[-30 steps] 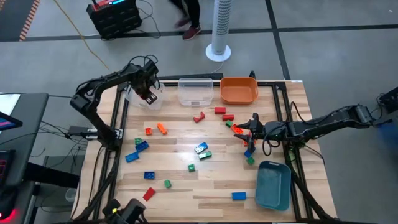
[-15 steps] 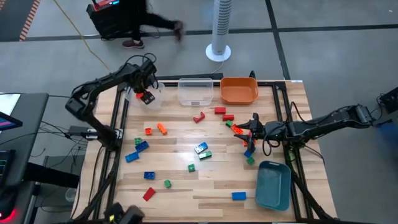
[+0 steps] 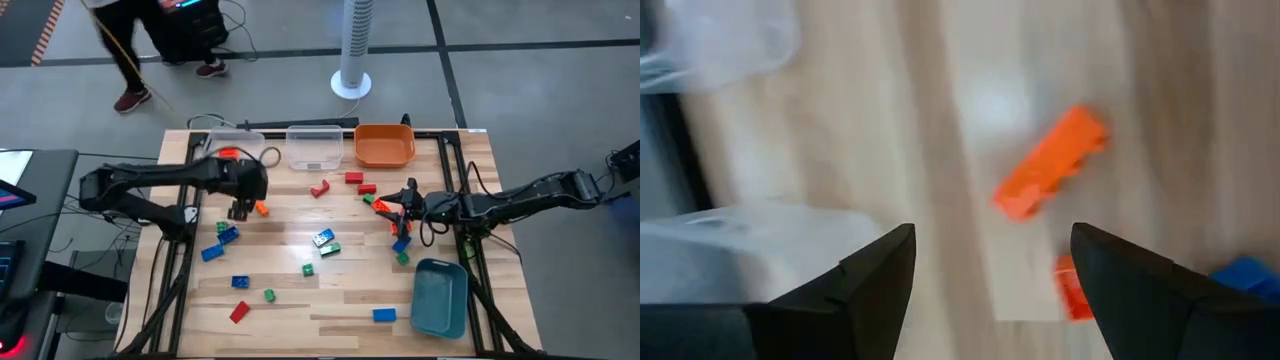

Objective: Sort blocks
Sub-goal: Put the orange game piece into the left transparent bin

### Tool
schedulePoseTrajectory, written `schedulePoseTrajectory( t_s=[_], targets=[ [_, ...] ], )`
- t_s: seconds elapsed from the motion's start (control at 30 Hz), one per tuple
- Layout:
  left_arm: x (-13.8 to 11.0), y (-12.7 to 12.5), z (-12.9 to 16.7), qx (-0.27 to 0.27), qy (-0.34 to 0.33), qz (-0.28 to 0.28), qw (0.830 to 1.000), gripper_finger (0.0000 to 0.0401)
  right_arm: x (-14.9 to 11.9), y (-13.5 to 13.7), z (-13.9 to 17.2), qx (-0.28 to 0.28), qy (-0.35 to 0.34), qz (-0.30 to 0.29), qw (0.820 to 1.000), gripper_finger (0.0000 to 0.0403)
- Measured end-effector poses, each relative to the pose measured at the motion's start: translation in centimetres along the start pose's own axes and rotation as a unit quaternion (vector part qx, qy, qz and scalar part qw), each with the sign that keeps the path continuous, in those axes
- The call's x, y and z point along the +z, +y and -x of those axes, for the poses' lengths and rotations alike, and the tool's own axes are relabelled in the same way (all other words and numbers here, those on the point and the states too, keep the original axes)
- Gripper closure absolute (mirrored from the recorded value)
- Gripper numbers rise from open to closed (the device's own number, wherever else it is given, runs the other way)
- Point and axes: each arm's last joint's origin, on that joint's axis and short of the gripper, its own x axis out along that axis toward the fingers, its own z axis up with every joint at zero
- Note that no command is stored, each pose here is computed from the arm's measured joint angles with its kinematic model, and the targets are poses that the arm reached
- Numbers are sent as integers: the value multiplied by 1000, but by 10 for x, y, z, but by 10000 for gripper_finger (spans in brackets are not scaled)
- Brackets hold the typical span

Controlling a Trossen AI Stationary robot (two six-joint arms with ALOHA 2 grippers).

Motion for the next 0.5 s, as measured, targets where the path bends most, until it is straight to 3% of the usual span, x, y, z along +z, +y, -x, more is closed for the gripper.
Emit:
schedulePoseTrajectory(
  t_s=[0.27, 0.5],
  targets=[
    [31, -17, -25, -35, 38, -54, 997, 141, 3, 1, 0, 3, -15, 8, 1000, 184],
    [40, -21, -47, -60, 82, -119, 988, 141, 2, 1, 0, 3, -12, 10, 1000, 184]
  ],
)
